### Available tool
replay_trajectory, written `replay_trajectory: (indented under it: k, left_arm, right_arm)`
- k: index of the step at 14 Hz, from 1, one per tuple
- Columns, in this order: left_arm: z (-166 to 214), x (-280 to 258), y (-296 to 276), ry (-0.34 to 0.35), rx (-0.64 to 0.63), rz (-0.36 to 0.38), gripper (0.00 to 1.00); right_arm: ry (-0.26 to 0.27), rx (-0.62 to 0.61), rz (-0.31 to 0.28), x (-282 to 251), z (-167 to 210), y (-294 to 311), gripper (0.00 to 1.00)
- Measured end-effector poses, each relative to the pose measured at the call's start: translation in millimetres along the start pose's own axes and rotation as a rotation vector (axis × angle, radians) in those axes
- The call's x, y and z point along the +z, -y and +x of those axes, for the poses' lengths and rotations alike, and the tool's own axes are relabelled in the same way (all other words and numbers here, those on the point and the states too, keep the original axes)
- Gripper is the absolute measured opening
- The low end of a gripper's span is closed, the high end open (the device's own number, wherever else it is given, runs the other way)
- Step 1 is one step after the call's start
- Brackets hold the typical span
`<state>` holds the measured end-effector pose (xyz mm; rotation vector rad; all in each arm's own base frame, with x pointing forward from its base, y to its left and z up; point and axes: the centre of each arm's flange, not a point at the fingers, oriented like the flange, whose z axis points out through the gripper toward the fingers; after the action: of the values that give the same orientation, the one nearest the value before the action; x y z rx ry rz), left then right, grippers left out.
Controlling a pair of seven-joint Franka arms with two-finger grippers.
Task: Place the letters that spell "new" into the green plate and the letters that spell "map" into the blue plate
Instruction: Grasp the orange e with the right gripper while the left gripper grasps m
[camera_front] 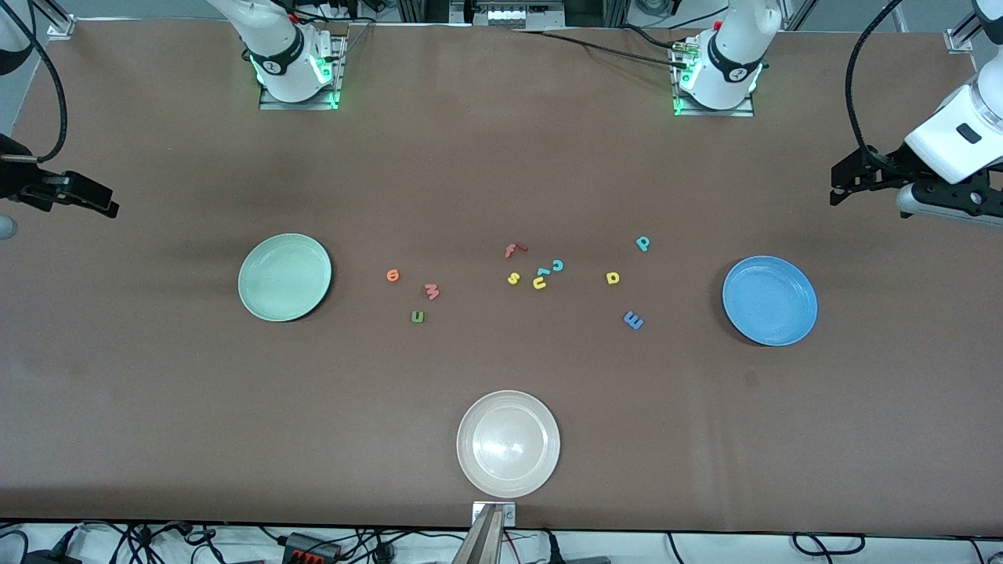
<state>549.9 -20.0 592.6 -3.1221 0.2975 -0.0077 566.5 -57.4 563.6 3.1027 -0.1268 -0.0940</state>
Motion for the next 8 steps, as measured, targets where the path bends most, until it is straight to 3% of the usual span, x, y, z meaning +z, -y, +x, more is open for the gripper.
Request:
replay_trajectory:
  k: [4,8]
  left_arm:
    - [0.0,0.0,-0.1,0.000,0.000,0.000,1.00]
    - [0.0,-0.1,-0.1,0.000,0.000,0.000,1.00]
  right_arm:
    - [0.013,-0.005,0.000,5.9,1.4,2.2,1.00]
    - [0.094,-0.095,-0.012,53.0,17.9,54.1,1.00]
